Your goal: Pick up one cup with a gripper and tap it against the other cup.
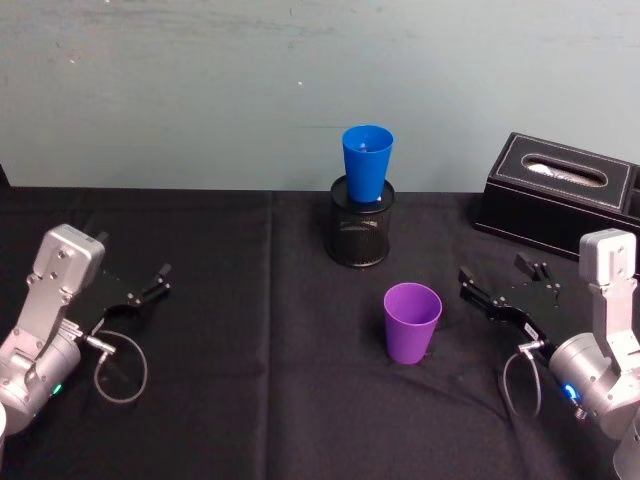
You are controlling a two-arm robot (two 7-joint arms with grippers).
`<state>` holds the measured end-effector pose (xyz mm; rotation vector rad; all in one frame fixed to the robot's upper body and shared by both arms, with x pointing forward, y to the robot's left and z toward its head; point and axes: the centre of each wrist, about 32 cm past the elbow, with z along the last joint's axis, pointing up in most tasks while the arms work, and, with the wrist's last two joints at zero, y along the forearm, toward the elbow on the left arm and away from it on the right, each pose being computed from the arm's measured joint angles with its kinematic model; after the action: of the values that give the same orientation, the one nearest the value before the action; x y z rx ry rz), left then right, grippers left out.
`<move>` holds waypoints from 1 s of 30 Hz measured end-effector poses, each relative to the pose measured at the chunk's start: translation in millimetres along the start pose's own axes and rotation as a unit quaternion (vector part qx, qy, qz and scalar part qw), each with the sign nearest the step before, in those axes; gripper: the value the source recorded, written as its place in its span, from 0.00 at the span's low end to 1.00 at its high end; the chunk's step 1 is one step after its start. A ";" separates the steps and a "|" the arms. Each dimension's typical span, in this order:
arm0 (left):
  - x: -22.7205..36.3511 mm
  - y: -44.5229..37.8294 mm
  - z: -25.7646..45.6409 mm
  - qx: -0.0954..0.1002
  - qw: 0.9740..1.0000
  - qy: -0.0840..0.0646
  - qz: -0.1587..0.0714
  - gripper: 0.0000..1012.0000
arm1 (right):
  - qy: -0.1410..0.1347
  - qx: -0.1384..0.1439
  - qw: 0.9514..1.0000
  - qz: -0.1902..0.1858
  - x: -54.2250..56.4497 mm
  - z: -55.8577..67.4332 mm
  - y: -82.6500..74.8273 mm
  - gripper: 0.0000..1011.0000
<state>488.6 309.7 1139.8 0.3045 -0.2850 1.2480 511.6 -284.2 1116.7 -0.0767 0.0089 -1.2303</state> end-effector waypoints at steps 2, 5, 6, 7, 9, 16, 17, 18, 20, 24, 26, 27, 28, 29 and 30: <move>0.0 0.0 0.0 0.000 1.000 0.000 0.000 1.00 | 0.000 0.000 1.000 0.000 0.0 0.0 -0.1 0.99; 0.0 0.0 0.0 0.000 1.000 0.000 0.000 1.00 | 0.000 0.000 1.000 0.000 -0.1 0.0 -0.1 0.99; 0.0 0.0 0.0 0.000 1.000 0.000 0.000 1.00 | 0.000 0.000 1.000 0.000 -0.1 0.0 -0.1 0.99; 0.0 0.0 0.0 0.000 1.000 0.000 0.000 1.00 | 0.000 0.000 1.000 0.001 -0.1 0.0 -0.1 0.99; 0.0 0.0 0.0 0.000 1.000 0.000 0.000 1.00 | 0.000 0.000 1.000 0.001 -0.1 0.0 -0.2 0.99; 0.0 0.0 0.0 0.000 1.000 0.000 0.000 1.00 | 0.000 0.001 1.000 0.001 -0.1 0.1 -0.2 0.99; 0.0 0.0 0.0 0.000 1.000 0.000 0.000 1.00 | 0.000 0.001 1.000 0.001 -0.1 0.1 -0.2 0.99; 0.0 0.0 0.0 0.000 1.000 0.000 0.000 1.00 | 0.000 0.001 1.000 0.001 -0.1 0.0 -0.2 0.99; 0.0 0.0 0.0 0.000 1.000 0.000 0.000 1.00 | 0.000 0.001 1.000 0.001 -0.1 0.1 -0.2 0.99; 0.0 0.0 0.0 0.000 1.000 0.000 0.000 1.00 | 0.000 0.001 1.000 0.001 -0.1 0.1 -0.2 0.99; 0.0 0.0 0.0 0.000 1.000 0.000 0.000 1.00 | 0.000 0.001 1.000 0.001 -0.1 0.1 -0.2 0.99; 0.0 0.0 0.0 0.000 1.000 0.000 0.000 1.00 | 0.000 0.001 1.000 0.001 -0.1 0.1 -0.2 0.99; 0.0 0.0 0.0 0.000 1.000 0.000 0.000 1.00 | 0.000 0.001 1.000 0.001 -0.1 0.1 -0.2 0.99; 0.0 0.0 0.0 0.000 1.000 0.000 0.000 1.00 | 0.000 0.001 1.000 0.001 -0.1 0.1 -0.2 0.99; 0.0 0.0 0.0 0.000 1.000 0.000 0.000 1.00 | 0.000 0.001 1.000 0.001 -0.1 0.1 -0.2 0.99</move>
<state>488.6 309.7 1139.8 0.3045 -0.2850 1.2480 511.3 -284.1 1116.8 -0.0754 0.0080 -1.2292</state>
